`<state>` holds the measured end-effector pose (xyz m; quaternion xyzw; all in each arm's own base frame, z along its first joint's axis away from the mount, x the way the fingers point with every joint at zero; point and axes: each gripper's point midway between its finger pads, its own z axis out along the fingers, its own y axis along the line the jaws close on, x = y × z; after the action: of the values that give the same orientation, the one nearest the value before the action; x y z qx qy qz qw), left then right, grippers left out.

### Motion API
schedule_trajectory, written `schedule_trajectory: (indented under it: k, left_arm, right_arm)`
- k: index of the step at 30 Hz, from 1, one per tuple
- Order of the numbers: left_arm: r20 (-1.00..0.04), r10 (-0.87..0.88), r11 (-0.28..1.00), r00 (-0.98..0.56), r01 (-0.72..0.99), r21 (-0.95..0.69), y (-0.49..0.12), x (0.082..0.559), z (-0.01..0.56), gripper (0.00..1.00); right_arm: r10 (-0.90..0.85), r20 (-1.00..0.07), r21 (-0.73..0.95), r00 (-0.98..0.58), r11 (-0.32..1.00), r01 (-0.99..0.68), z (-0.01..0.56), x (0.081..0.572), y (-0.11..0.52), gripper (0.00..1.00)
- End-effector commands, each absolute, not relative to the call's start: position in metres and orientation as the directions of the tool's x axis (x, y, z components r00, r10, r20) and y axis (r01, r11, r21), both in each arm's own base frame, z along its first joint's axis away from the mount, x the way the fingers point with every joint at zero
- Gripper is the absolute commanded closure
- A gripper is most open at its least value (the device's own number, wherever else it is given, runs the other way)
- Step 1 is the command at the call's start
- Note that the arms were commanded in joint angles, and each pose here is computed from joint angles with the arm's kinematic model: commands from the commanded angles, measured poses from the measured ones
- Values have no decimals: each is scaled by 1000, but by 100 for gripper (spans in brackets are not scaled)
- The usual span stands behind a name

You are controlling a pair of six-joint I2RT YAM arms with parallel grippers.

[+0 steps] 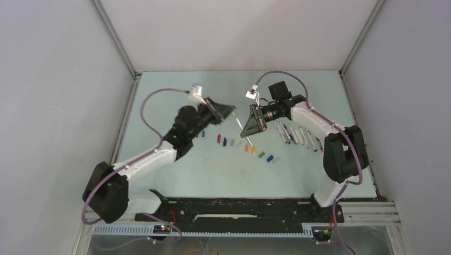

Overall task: Open the pen caps
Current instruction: Open the pen cap from the pen, then place the pen cap at the center of the board.

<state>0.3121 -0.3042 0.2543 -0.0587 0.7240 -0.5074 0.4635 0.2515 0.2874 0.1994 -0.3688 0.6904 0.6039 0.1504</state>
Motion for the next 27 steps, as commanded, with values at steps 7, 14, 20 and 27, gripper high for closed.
schedule_trajectory:
  k: [7, 14, 20, 27]
  left_arm:
    - [-632, -775, 576, -29, 381, -724, -142, 379, 400, 100]
    - [-681, -707, 608, -190, 329, -723, -152, 358, 341, 100]
    - [-694, -612, 657, -379, 244, -713, -162, 341, 272, 100]
    - [-676, -474, 764, -565, 118, -635, -173, 338, 197, 100]
  right_arm:
    - [-381, -585, 773, -716, 4, -634, 187, 235, 300, 100]
    - [-346, -648, 700, -678, 82, -710, 183, 258, 276, 100]
    - [-293, -668, 681, -685, 130, -720, 187, 278, 253, 100]
    - [-296, -669, 668, -682, 162, -726, 180, 284, 247, 100]
